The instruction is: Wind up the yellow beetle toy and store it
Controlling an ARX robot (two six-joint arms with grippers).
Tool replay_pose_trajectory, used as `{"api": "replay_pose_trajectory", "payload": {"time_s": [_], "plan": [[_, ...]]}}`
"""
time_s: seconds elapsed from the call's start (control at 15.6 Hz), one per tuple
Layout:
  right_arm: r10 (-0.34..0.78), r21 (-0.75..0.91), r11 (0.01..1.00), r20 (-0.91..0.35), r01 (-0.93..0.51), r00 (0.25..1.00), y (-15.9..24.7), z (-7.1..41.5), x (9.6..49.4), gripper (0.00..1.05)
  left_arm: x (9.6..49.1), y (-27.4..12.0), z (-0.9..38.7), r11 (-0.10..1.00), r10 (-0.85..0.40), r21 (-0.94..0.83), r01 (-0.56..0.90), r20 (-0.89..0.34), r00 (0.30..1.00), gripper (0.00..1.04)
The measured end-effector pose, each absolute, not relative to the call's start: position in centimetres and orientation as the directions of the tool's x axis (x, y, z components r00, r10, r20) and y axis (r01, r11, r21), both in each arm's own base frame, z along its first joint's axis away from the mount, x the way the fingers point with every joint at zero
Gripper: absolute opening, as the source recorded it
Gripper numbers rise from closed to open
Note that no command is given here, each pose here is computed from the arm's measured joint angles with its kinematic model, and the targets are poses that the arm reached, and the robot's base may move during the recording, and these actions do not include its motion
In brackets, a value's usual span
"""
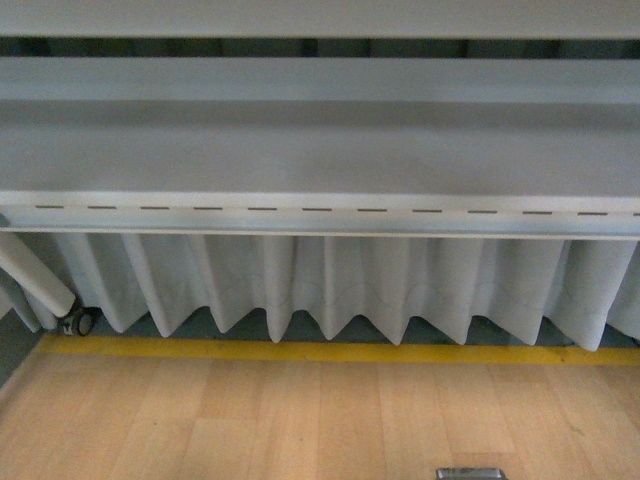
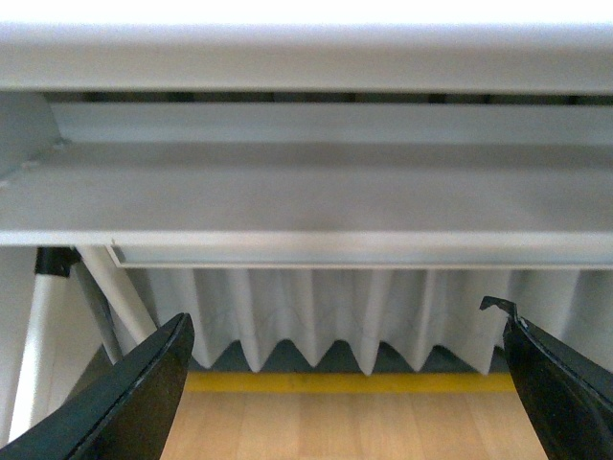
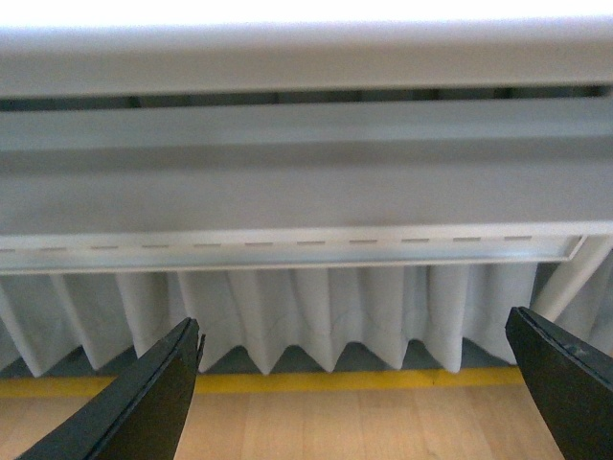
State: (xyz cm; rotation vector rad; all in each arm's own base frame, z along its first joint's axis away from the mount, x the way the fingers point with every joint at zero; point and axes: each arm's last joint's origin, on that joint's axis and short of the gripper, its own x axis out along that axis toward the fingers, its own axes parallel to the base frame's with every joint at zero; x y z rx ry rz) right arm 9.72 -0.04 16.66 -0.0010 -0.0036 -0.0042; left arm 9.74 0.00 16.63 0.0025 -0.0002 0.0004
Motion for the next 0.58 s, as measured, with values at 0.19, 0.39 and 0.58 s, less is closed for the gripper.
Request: {"api": "replay_pose_trajectory", "payload": {"time_s": [0.19, 0.39, 0.58], "plan": [[-0.004, -0.001, 1.000, 0.004, 0.004, 1.000, -0.04, 16.66, 9.73, 0.98, 9.74, 0.00, 16.64, 1.000, 0.001, 0.002, -0.001, 0.001, 1.000, 0.98], [-0.005, -0.001, 1.000, 0.004, 0.005, 1.000, -0.05, 16.66, 9.72, 0.98, 9.74, 0.00, 16.64, 1.000, 0.000, 0.002, 0.000, 0.001, 1.000, 0.98], [-0.005, -0.001, 1.000, 0.004, 0.005, 1.000, -0.05, 16.66, 9.72, 0.98, 9.74, 0.00, 16.64, 1.000, 0.000, 0.002, 0.000, 0.001, 1.000, 0.98]]}}
